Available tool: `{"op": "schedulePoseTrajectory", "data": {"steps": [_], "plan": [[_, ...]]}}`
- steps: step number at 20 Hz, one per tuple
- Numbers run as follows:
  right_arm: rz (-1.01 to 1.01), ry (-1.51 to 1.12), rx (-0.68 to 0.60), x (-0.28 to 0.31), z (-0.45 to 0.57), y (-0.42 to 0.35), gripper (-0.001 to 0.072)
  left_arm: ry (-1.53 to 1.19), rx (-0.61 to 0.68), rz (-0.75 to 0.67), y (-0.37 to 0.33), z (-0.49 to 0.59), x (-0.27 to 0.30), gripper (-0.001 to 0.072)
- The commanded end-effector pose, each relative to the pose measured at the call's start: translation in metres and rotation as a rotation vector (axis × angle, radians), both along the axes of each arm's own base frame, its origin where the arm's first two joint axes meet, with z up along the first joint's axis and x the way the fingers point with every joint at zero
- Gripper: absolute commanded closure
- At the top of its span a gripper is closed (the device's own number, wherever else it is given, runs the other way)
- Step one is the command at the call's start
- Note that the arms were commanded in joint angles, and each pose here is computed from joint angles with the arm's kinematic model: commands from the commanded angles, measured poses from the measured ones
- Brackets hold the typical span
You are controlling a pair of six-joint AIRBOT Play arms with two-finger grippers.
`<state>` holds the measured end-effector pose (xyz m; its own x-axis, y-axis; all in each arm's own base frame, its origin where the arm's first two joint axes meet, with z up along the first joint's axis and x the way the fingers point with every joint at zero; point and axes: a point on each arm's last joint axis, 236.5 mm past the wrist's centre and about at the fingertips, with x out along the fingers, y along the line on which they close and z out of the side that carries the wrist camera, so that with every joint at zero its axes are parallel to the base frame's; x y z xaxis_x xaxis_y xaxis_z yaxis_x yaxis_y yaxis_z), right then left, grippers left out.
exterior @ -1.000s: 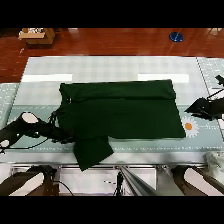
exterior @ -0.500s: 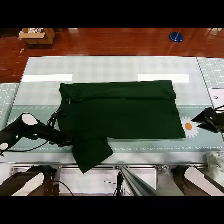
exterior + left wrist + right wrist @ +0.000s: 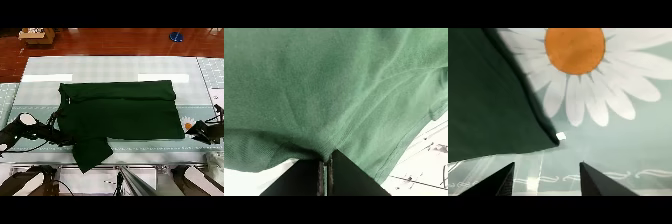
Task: Fold the shirts.
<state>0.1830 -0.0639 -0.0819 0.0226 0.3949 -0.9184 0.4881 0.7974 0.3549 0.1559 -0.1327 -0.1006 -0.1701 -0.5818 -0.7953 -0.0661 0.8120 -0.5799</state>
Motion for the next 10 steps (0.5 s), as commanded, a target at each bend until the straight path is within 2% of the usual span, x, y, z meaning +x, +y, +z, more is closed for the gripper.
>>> {"op": "schedulePoseTrajectory", "data": {"steps": [1, 5, 6, 7, 9, 10], "plan": [[-0.051, -0.017, 0.036, 0.001, -0.018, 0.014, 0.0228, -0.001, -0.003, 0.001, -0.001, 0.001, 0.000, 0.0679], [-0.147, -0.088, 0.112, 0.026, -0.024, 0.027, 0.0257, -0.001, -0.003, 0.001, -0.001, 0.001, 0.000, 0.0679], [-0.161, -0.089, 0.134, 0.029, -0.025, 0.030, 0.0320, -0.001, -0.003, 0.001, -0.001, 0.001, 0.000, 0.0679], [-0.160, -0.082, 0.146, 0.030, -0.027, 0.033, 0.0337, -0.003, -0.001, 0.002, 0.000, 0.000, 0.001, 0.0679], [-0.114, -0.060, 0.156, 0.028, -0.030, 0.043, 0.0440, -0.011, 0.002, 0.006, 0.000, 0.000, 0.003, 0.0679], [-0.077, -0.063, 0.160, 0.029, -0.031, 0.049, 0.0548, -0.013, 0.002, 0.006, 0.000, 0.000, 0.004, 0.0679]]}}
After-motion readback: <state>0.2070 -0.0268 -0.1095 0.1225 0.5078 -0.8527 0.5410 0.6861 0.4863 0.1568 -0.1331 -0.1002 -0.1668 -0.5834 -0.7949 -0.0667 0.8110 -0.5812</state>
